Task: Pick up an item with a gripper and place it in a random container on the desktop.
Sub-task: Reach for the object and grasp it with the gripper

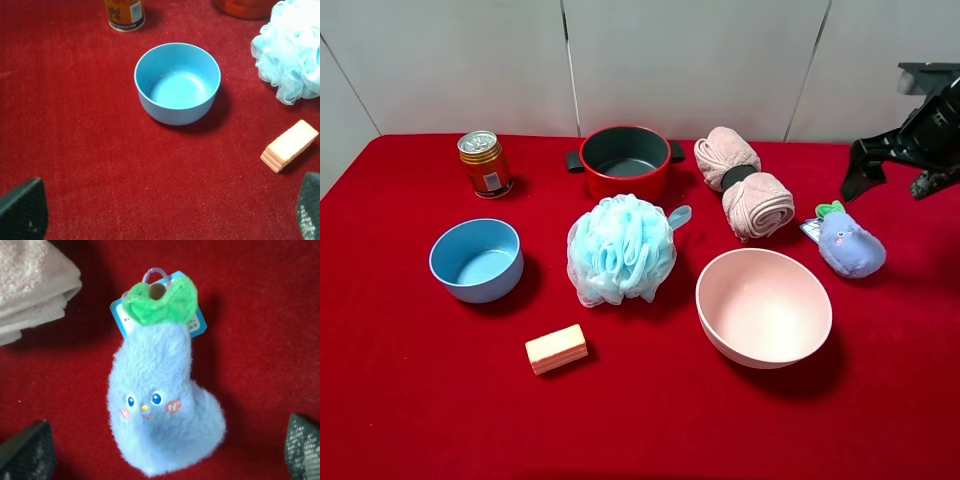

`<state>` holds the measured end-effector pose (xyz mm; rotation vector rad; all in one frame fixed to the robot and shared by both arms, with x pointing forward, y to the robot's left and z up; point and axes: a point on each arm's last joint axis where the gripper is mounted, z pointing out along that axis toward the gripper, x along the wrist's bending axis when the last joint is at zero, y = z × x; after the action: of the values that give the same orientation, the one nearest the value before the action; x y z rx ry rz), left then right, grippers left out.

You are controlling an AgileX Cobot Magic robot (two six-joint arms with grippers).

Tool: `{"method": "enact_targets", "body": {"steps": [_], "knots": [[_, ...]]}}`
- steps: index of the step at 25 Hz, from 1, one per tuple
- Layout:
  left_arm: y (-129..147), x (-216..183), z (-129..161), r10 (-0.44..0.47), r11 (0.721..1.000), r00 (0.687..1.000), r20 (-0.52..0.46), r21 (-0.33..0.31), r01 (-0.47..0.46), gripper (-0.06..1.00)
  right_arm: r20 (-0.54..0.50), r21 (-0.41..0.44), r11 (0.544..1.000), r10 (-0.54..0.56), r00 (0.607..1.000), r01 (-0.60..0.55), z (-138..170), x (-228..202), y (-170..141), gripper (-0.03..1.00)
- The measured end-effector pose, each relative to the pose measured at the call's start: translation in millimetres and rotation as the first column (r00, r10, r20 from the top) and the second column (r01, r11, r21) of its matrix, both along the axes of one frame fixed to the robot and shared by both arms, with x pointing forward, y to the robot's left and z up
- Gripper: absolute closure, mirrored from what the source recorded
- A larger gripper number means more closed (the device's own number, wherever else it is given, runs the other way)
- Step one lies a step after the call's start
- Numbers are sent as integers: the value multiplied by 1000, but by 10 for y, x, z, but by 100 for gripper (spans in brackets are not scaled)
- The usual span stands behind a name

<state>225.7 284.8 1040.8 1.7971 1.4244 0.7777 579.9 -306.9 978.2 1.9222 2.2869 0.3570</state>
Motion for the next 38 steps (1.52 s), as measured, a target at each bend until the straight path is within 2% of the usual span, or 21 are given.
{"method": "enact_targets", "body": {"steps": [9,18,38], "knots": [[0,0,0,0,1000,1000,0,0,0,-5,-58,7,999,46,997,-46,-289,81,124,28],[0,0,0,0,1000,1000,0,0,0,-5,-129,22,999,41,991,-38,-563,120,138,28],[0,0,0,0,1000,1000,0,0,0,-5,-133,-20,999,33,991,-36,-813,190,99,28]]}}
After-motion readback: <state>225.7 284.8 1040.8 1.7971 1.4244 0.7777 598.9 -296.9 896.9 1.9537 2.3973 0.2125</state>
